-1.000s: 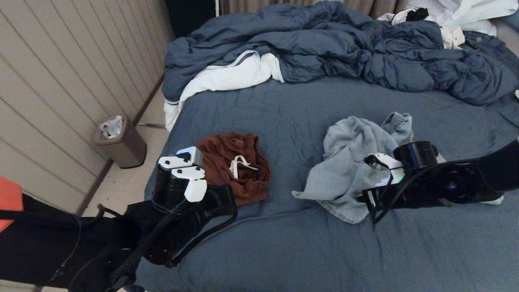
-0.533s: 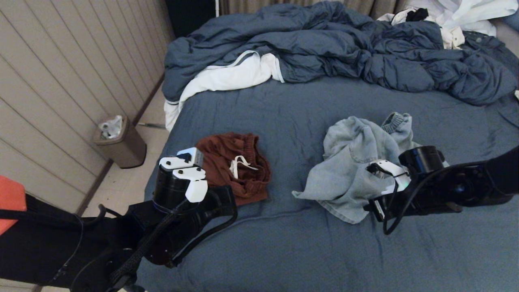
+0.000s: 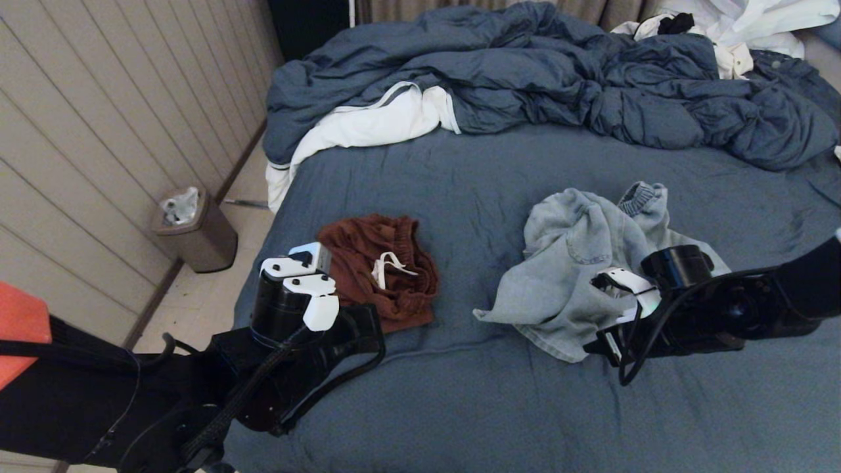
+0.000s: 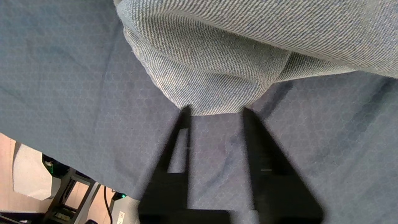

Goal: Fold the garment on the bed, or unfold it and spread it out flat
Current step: Unford the blue shorts

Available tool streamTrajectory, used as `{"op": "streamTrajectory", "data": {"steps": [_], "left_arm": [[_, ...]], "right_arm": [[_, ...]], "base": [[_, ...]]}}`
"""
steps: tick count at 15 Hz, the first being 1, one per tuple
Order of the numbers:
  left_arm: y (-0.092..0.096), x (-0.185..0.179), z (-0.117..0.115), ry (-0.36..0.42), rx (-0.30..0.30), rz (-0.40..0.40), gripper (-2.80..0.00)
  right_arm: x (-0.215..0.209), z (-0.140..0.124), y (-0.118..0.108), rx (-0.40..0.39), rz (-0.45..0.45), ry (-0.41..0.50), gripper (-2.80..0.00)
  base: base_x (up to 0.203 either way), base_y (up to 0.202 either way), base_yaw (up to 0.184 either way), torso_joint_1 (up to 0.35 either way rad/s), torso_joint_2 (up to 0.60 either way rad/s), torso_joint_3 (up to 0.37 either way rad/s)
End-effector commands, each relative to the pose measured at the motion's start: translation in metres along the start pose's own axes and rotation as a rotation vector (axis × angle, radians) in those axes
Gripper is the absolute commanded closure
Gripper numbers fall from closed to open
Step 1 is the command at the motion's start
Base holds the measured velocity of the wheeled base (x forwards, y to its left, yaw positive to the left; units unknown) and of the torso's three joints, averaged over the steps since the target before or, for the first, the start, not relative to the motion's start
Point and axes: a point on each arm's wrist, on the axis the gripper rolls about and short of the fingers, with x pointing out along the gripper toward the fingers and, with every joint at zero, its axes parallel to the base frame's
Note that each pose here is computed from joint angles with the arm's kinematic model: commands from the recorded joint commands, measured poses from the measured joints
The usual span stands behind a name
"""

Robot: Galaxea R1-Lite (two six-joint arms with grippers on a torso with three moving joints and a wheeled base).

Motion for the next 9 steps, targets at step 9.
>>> {"op": "streamTrajectory", "data": {"steps": [9], "left_arm": [[0.0,0.002,-0.002,0.003,-0.002,0.002,0.0]], "right_arm": [[0.043,-0.009,0.006,-0.019,-0.001,0.028,-2.8]], "base": [[0.0,0.0,0.0,0.0,0.0,0.0]]}}
